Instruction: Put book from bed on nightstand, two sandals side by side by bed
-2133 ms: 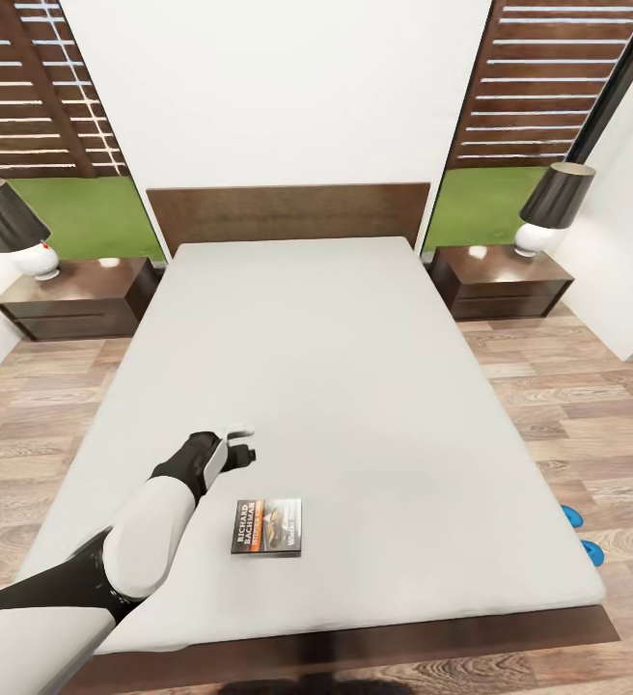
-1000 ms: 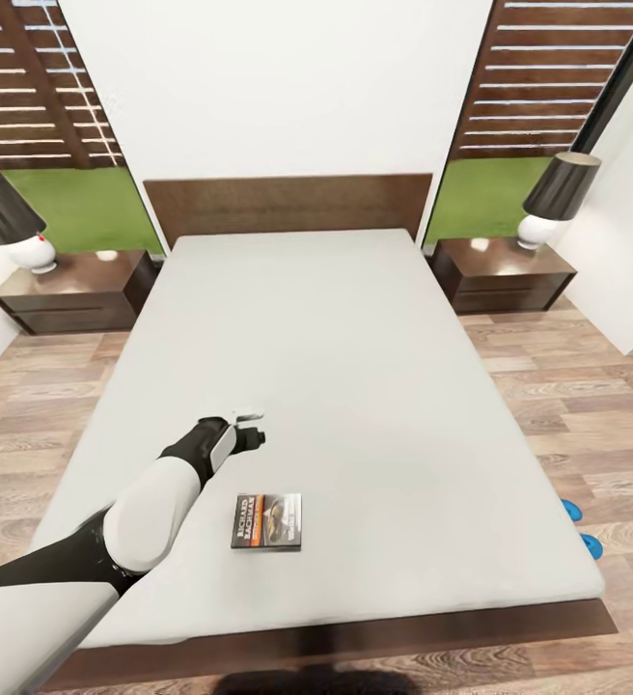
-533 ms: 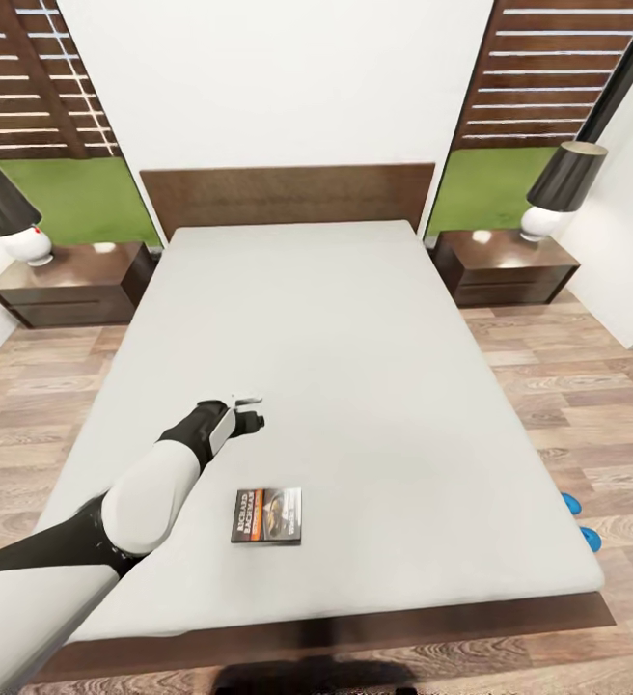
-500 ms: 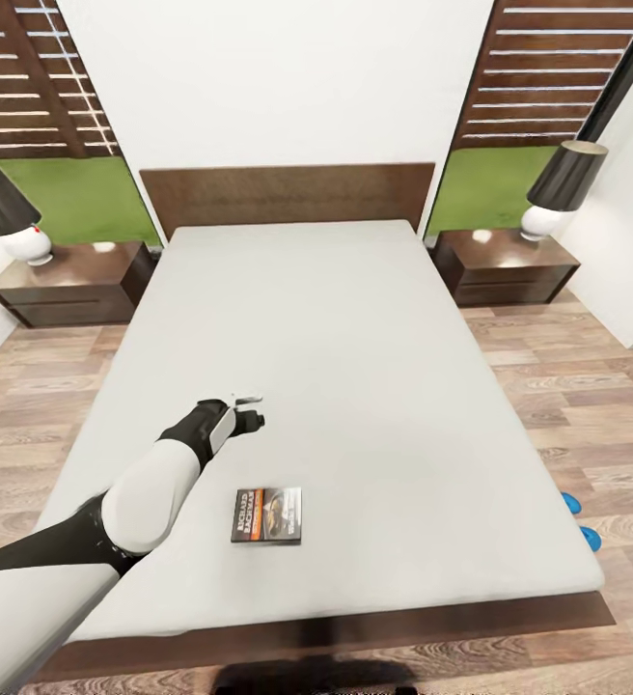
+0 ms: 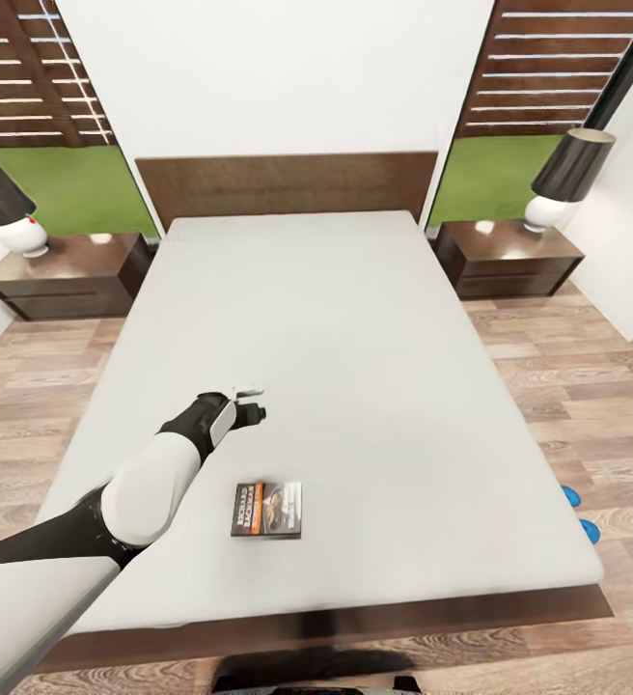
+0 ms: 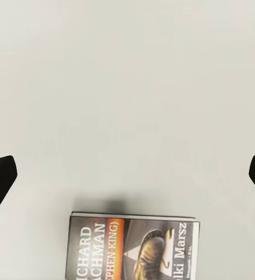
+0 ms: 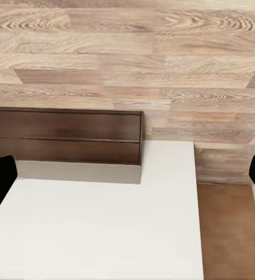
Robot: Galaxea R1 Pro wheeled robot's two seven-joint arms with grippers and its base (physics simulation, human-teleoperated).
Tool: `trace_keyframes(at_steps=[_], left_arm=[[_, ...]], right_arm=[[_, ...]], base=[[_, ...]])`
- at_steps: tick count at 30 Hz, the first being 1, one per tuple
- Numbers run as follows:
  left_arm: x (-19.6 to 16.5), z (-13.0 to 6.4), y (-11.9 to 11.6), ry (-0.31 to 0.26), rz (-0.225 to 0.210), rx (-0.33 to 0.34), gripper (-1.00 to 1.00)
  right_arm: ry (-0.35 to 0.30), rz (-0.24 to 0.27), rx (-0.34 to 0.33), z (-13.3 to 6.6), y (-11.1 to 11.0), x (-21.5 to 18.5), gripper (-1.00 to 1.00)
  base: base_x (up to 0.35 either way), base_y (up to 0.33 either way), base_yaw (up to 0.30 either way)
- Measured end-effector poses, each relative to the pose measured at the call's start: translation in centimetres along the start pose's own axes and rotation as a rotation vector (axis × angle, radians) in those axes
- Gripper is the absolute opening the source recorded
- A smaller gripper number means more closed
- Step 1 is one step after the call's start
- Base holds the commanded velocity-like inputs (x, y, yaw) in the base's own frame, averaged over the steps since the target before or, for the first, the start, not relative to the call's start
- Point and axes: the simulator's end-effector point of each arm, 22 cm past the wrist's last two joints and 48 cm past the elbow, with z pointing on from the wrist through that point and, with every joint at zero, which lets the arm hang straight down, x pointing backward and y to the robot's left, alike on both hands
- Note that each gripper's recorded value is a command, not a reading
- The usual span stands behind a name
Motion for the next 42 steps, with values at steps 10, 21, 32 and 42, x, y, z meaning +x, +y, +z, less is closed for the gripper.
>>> trace_keyframes(at_steps=[10, 21, 32, 42], left_arm=[[0.8, 0.9, 0.0, 0.013, -0.001, 0.0, 1.0], [1.6, 1.8, 0.3, 0.028, -0.002, -0.003, 1.0], [2.4, 2.7, 0.4, 0.043, -0.003, -0.004, 1.0], [3.1, 3.4, 0.5, 0.054, -0.004, -0.006, 1.0]], right_arm=[[0.089, 0.01, 0.001, -0.3, -0.1, 3.8, 1.0], [0.145, 0.015, 0.002, -0.7, -0.2, 6.3, 1.0], [0.195, 0.021, 0.001, -1.1, -0.1, 7.9, 1.0], [0.224, 0.022, 0.0, -1.4, 0.0, 9.2, 1.0]], base=[[0.0, 0.0, 0.0], [0.0, 0.0, 0.0], [0.0, 0.0, 0.0], [0.0, 0.0, 0.0]])
